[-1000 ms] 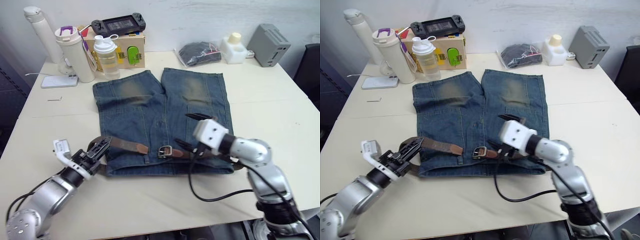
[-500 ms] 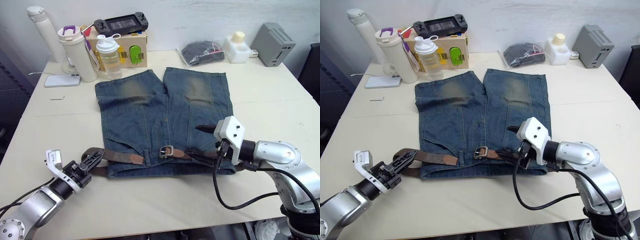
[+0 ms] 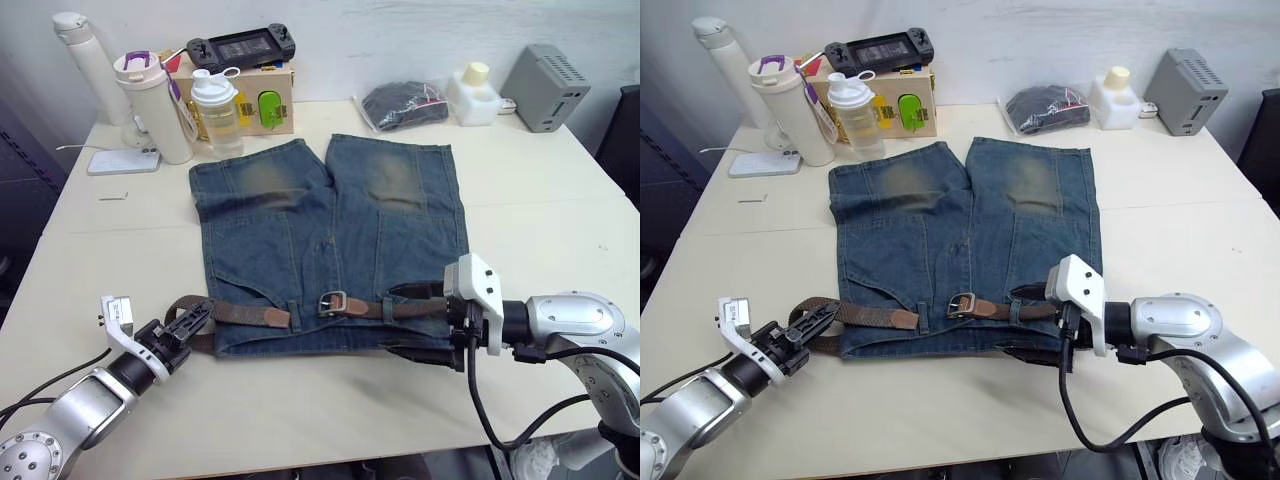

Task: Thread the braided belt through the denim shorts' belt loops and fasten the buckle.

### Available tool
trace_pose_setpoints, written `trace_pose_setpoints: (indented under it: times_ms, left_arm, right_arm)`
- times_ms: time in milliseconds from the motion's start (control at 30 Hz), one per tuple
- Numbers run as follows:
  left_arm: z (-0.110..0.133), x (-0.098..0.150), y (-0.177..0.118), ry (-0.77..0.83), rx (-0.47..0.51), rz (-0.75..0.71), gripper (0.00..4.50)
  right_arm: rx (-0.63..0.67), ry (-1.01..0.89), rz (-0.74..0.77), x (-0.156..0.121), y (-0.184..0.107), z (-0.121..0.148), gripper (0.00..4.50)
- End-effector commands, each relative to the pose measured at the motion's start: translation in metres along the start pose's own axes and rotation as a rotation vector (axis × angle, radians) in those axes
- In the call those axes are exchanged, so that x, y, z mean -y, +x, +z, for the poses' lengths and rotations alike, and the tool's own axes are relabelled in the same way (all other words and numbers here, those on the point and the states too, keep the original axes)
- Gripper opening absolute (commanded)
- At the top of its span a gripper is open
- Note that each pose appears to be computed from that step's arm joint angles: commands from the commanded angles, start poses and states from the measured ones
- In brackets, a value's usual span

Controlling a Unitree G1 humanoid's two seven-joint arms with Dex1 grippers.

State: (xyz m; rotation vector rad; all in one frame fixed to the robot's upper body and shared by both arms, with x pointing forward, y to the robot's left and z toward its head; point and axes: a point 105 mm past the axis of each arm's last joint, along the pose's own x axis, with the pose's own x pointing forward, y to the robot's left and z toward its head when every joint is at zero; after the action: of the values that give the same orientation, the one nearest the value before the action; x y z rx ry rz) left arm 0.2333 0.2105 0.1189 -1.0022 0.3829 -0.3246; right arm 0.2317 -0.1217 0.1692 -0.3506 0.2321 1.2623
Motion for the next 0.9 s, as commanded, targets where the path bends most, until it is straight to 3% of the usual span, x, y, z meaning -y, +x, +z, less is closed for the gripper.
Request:
trace_pose_setpoints:
  times_ms: [33, 767, 900]
  left_arm:
    - [0.007, 0.008, -0.001, 0.080, 0.030, 0.003, 0.00]
    - [-0.016, 0.034, 0.017, 0.113, 0.008, -0.027, 0.00]
    - [-0.027, 0.039, 0.026, 0.119, -0.037, -0.059, 0.00]
  right_arm:
    - [0.013, -0.043, 0.044, -0.003, -0.001, 0.007, 4.44]
    - [0.069, -0.034, 0.008, -0.001, 0.005, 0.020, 4.44]
    - [0.073, -0.028, -0.010, 0.000, 0.005, 0.021, 4.44]
